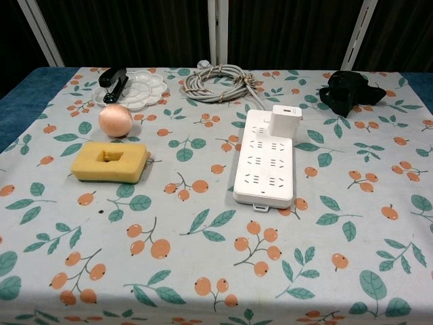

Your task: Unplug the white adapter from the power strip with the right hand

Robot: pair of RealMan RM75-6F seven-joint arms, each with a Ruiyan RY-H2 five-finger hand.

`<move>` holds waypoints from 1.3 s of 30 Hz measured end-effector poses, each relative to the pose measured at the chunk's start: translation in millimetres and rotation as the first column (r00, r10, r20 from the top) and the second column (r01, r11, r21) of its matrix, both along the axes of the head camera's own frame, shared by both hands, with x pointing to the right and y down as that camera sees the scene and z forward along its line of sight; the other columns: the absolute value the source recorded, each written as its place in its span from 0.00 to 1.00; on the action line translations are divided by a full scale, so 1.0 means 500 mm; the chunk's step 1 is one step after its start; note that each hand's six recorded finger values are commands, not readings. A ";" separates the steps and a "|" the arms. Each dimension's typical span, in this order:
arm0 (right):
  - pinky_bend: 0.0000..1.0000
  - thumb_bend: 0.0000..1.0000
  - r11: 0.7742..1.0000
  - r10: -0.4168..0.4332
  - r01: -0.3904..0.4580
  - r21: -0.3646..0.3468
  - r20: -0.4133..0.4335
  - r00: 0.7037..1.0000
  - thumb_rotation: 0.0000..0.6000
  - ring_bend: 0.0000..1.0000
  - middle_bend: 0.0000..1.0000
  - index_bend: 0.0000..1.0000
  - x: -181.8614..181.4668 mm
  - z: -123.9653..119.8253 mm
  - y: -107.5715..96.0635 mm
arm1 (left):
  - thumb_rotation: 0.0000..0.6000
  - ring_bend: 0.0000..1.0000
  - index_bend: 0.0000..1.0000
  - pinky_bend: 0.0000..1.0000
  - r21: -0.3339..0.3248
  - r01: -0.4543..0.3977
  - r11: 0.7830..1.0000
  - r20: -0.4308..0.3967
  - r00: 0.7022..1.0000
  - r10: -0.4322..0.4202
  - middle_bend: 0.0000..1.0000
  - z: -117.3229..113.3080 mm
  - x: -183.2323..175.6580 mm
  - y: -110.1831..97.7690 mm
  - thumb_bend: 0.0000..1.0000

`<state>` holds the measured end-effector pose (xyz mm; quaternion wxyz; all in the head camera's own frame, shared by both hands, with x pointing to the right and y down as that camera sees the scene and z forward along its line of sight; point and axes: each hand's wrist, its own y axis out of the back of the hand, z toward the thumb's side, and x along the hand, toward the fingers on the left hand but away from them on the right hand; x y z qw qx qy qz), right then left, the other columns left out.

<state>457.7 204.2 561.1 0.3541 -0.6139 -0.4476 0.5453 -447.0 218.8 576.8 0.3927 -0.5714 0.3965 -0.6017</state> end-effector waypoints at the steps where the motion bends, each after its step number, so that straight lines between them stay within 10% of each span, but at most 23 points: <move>1: 0.00 0.11 1.000 0.001 -0.001 0.006 0.002 1.000 1.00 0.00 0.01 0.00 -0.001 -0.001 0.000 | 1.00 0.03 0.11 0.00 0.000 0.001 1.000 -0.002 1.000 -0.001 0.10 0.001 0.001 0.001 0.12; 13: 0.00 0.12 1.000 -0.008 0.007 0.010 0.023 1.000 1.00 0.00 0.01 0.00 -0.014 0.008 -0.010 | 1.00 0.03 0.12 0.00 -0.012 -0.028 1.000 -0.035 0.999 0.028 0.11 0.012 0.020 -0.005 0.11; 20: 0.08 0.17 0.996 -0.085 0.085 -0.003 0.055 0.995 1.00 0.00 0.10 0.00 -0.054 0.011 -0.062 | 1.00 0.11 0.19 0.08 0.018 -0.217 0.976 -0.132 0.967 0.217 0.20 0.004 0.109 -0.031 0.11; 29: 0.17 0.21 0.951 -0.288 0.296 -0.083 0.104 0.952 1.00 0.00 0.17 0.00 -0.206 0.054 -0.176 | 1.00 0.13 0.21 0.12 0.062 -0.602 0.796 -0.299 0.750 0.590 0.22 0.039 0.352 -0.068 0.12; 39: 0.19 0.22 0.884 -0.418 0.436 -0.168 0.133 0.899 1.00 0.00 0.19 0.00 -0.416 0.143 -0.266 | 1.00 0.13 0.21 0.12 0.053 -0.844 0.534 -0.393 0.474 0.788 0.22 0.117 0.633 -0.055 0.12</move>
